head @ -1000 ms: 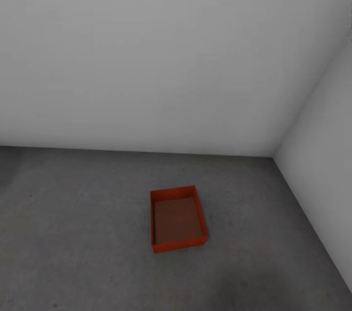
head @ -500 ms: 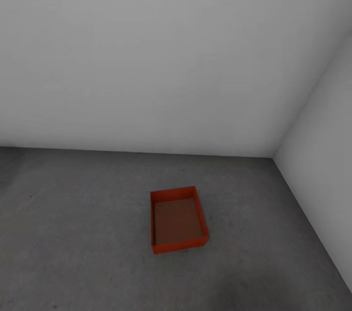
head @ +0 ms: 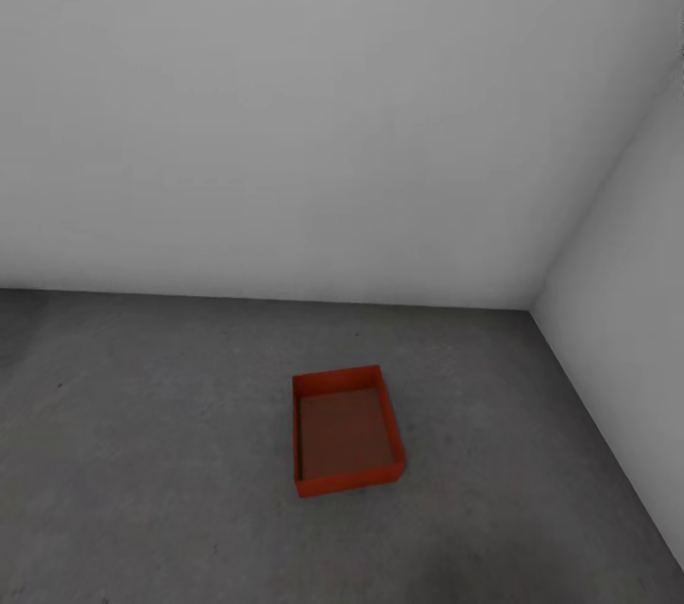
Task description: Move the two storage containers from the living room to the garage. In the garage, place one container on the floor and stack the other container on top of it (either order is fine).
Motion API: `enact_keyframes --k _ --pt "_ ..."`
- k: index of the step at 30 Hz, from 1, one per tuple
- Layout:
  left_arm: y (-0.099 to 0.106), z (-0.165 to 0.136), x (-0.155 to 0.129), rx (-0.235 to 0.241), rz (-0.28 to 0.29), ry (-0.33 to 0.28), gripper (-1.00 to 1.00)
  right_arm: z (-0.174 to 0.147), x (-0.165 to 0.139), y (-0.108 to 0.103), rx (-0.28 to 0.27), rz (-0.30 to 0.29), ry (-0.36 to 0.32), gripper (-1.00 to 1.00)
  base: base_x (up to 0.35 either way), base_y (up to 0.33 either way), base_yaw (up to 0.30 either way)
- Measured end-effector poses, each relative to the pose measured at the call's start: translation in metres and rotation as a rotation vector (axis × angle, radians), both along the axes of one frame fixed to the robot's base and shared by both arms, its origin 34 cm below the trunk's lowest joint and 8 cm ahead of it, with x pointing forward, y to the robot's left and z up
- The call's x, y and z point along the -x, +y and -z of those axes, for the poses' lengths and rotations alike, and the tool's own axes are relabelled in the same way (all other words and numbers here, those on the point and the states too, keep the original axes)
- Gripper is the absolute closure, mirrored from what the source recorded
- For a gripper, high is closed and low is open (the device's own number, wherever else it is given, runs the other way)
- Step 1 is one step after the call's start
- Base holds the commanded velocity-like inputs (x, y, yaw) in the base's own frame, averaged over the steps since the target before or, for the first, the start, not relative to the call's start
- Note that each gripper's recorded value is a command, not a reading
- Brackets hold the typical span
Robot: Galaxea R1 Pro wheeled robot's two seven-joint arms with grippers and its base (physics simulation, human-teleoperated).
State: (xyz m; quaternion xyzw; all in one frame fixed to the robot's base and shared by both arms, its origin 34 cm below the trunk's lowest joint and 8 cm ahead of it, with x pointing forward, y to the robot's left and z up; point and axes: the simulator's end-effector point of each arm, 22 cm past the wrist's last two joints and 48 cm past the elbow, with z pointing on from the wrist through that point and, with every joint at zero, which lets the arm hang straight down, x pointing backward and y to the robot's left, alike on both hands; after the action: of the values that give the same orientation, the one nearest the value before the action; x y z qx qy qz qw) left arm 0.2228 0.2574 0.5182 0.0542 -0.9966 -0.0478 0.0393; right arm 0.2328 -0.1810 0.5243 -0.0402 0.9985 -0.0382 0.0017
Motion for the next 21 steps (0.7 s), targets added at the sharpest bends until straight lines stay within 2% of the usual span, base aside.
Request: enact_keyframes --k 3,8,21 --pt "0.001 0.000 -0.008 -0.003 -0.002 -0.031 -1.00 -0.001 0.001 0.001 -0.001 -0.001 0.002 -1.00 0.000 0.000 0.000" --pt "0.002 -0.001 -0.015 -0.006 -0.002 -0.056 -1.00 -0.003 0.020 0.004 -0.006 -0.006 0.019 -1.00 0.000 0.000 0.000" --pt "-0.001 -0.003 -0.023 -0.003 0.000 -0.079 -1.00 -0.005 0.015 0.005 -0.007 -0.009 0.001 -1.00 0.000 0.000 0.000"
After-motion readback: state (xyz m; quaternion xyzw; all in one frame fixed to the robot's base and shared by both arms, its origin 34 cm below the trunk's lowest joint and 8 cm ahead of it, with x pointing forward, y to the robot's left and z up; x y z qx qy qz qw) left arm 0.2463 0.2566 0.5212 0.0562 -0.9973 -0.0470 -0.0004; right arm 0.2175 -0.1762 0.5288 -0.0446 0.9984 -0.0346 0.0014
